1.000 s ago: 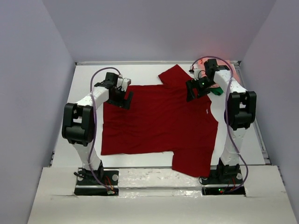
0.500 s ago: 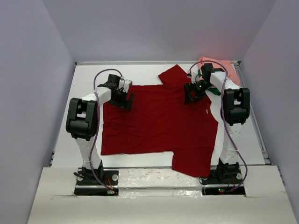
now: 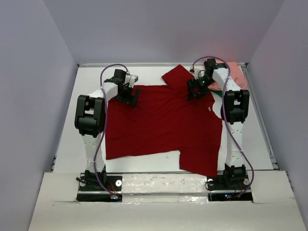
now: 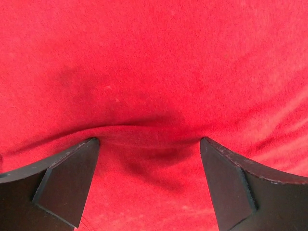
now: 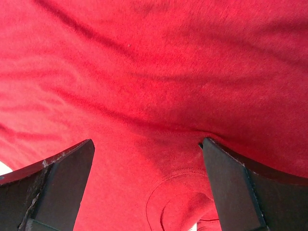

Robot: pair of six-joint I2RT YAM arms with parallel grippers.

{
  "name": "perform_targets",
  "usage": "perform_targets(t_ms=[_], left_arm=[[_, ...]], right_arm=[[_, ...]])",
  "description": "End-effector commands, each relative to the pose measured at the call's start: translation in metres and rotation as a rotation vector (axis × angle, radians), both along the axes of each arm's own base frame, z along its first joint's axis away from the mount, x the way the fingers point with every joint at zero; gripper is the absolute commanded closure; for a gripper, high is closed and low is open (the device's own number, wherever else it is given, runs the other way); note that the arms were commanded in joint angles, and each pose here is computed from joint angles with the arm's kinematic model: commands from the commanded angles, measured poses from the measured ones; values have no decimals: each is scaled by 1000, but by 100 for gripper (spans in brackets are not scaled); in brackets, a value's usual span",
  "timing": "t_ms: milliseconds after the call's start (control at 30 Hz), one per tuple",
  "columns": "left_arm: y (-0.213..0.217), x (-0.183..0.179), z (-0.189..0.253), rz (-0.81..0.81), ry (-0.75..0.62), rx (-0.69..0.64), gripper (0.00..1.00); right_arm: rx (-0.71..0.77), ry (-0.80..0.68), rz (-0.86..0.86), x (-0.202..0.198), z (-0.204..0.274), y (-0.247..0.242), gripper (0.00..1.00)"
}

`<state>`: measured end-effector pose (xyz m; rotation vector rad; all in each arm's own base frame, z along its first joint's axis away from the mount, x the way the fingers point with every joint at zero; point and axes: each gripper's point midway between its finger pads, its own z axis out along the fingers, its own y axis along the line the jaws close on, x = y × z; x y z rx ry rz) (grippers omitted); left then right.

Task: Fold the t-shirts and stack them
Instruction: Flatten out the tshirt

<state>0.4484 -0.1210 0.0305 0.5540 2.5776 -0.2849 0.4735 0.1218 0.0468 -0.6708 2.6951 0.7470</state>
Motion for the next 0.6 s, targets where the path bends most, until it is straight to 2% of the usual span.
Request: perform_targets(t_ms=[0, 333, 500, 567], left_arm=[[8, 24, 21, 14, -43, 44, 1], [33, 52, 46, 97, -115, 104, 1], [43, 53, 53, 128, -125, 110, 1], [41, 51, 71, 128, -153, 84, 1]], right_arm=[[-54, -30, 17, 16, -8, -4, 0], [-109, -75, -2, 31, -10, -13, 0], [-107, -105, -8, 38, -2, -12, 0], [-93, -106, -4, 33, 10, -11, 0]])
